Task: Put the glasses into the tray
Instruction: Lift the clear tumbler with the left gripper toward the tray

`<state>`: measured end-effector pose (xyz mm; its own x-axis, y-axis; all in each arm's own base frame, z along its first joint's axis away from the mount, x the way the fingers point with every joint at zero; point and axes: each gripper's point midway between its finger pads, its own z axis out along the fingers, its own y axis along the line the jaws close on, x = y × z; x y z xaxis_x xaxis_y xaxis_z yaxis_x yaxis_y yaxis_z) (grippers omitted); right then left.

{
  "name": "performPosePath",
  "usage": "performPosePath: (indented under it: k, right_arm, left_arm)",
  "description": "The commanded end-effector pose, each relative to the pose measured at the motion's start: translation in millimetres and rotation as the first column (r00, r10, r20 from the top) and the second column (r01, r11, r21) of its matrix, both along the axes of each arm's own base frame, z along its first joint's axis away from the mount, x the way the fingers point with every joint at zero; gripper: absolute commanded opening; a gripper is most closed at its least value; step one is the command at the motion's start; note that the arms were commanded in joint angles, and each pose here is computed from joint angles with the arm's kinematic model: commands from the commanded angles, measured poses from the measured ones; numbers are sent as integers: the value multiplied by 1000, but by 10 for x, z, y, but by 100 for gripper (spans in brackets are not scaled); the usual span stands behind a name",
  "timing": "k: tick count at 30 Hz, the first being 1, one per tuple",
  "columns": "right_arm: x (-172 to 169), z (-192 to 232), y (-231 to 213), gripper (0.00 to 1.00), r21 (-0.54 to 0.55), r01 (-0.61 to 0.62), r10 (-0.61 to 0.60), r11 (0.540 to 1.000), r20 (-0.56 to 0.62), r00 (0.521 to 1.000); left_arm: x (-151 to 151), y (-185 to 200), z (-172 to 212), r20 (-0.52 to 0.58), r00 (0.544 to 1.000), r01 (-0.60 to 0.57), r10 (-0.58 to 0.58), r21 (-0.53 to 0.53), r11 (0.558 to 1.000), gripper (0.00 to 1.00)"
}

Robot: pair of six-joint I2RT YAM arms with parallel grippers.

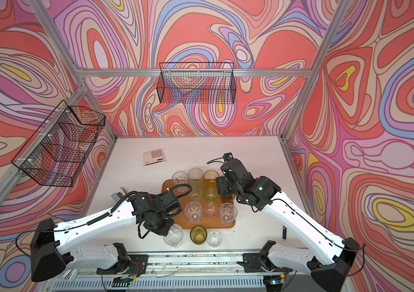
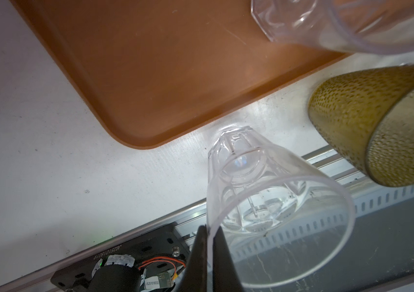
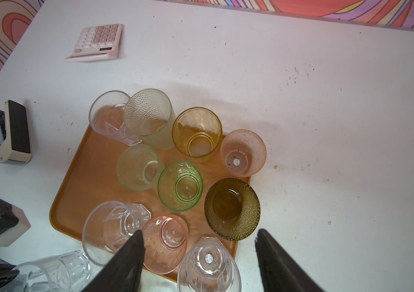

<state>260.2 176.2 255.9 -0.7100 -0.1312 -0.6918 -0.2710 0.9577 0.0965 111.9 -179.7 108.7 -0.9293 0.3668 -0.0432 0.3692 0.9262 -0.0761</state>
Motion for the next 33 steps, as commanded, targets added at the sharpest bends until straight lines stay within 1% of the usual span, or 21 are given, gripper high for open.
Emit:
performPosePath:
  k: [1, 12, 16, 25, 33]
  right_arm:
    - [-3, 3, -9, 72, 1, 1, -1, 1000, 1, 1000]
    - [-16, 16, -15, 72, 5, 0, 0, 1000, 1, 1000]
    - [-18, 17, -6, 72, 7, -2, 2, 1000, -1, 1000]
    - [-6, 19, 6, 72, 3, -7, 7, 1000, -2, 1000]
    - [1, 13, 11, 72, 1, -9, 9, 1000, -1, 1000]
  left_arm:
    - [11, 82, 153, 27, 1000, -8, 7, 23, 1000, 3]
    - [122, 234, 321, 45, 998, -47, 45, 44, 998, 3]
    - [189, 284, 372, 40, 996, -76, 75, 27, 997, 3]
    - [361, 372, 447, 47, 990, -133, 132, 25, 991, 3]
    - [573, 401, 543, 70, 986, -152, 150, 23, 988, 3]
